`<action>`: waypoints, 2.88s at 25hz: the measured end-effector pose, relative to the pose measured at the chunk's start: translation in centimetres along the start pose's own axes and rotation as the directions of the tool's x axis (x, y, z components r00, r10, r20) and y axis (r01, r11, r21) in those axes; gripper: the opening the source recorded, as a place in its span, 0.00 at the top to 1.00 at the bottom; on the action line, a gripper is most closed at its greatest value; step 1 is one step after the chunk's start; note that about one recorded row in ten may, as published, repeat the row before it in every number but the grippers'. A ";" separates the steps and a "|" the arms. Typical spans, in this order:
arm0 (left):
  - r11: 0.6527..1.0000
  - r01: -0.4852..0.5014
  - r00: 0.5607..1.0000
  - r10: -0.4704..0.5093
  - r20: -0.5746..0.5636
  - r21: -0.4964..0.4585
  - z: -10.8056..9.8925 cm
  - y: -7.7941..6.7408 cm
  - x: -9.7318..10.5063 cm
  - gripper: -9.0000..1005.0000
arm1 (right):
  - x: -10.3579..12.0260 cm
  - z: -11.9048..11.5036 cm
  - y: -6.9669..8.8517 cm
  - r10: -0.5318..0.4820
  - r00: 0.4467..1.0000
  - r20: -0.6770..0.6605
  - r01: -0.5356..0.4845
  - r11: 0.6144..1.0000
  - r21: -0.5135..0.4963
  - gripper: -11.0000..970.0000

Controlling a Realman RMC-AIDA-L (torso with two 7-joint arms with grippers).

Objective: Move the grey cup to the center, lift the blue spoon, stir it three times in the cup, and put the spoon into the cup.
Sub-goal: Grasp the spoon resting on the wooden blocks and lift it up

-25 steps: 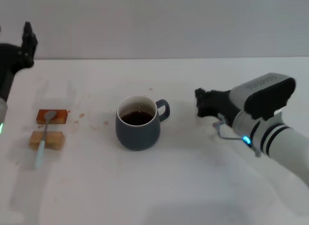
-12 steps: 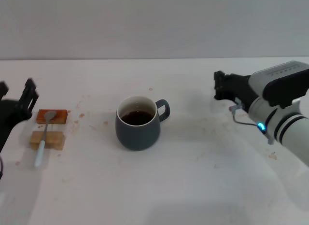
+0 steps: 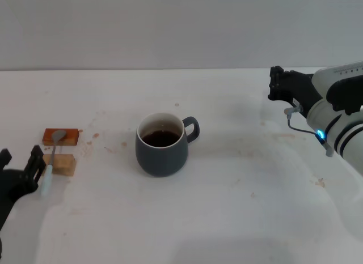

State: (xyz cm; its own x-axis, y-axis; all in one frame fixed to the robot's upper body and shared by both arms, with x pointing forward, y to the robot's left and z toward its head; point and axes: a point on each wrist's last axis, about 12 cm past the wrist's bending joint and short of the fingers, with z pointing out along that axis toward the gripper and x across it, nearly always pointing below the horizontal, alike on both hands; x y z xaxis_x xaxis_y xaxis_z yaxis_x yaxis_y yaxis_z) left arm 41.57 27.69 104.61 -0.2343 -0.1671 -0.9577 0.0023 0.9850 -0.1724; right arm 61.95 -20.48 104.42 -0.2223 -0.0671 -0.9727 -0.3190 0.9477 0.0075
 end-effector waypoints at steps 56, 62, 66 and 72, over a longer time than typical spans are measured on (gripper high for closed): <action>1.000 0.026 0.990 -0.028 -0.139 -0.011 0.5 -0.7 4.4 0.65 | -0.9 0.5 0.3 -0.007 0.999 0.031 0.007 1.000 -0.014 0.95; 0.999 0.027 0.990 -0.030 -0.136 -0.019 0.5 -0.4 4.3 0.65 | -1.0 0.5 0.5 -0.018 0.999 0.034 0.019 1.000 -0.025 0.96; 0.999 0.026 0.991 -0.028 -0.133 -0.021 0.5 -0.4 4.3 0.65 | -1.0 0.5 0.5 -0.018 0.999 0.034 0.018 1.000 -0.025 0.95; 0.999 0.025 0.991 -0.027 -0.130 -0.020 0.6 -0.4 4.2 0.65 | -1.0 0.5 0.6 -0.018 0.999 0.035 0.019 0.999 -0.026 0.95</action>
State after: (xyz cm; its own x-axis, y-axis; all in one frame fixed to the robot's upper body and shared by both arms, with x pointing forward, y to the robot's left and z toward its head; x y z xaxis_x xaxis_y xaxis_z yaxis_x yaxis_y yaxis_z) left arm 41.18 26.58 100.51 -0.3584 -0.1869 -0.9147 -0.0231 0.9812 -0.1915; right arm 62.48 -19.71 105.28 -0.1843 -0.0736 -0.9801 -0.3473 0.9377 -0.0051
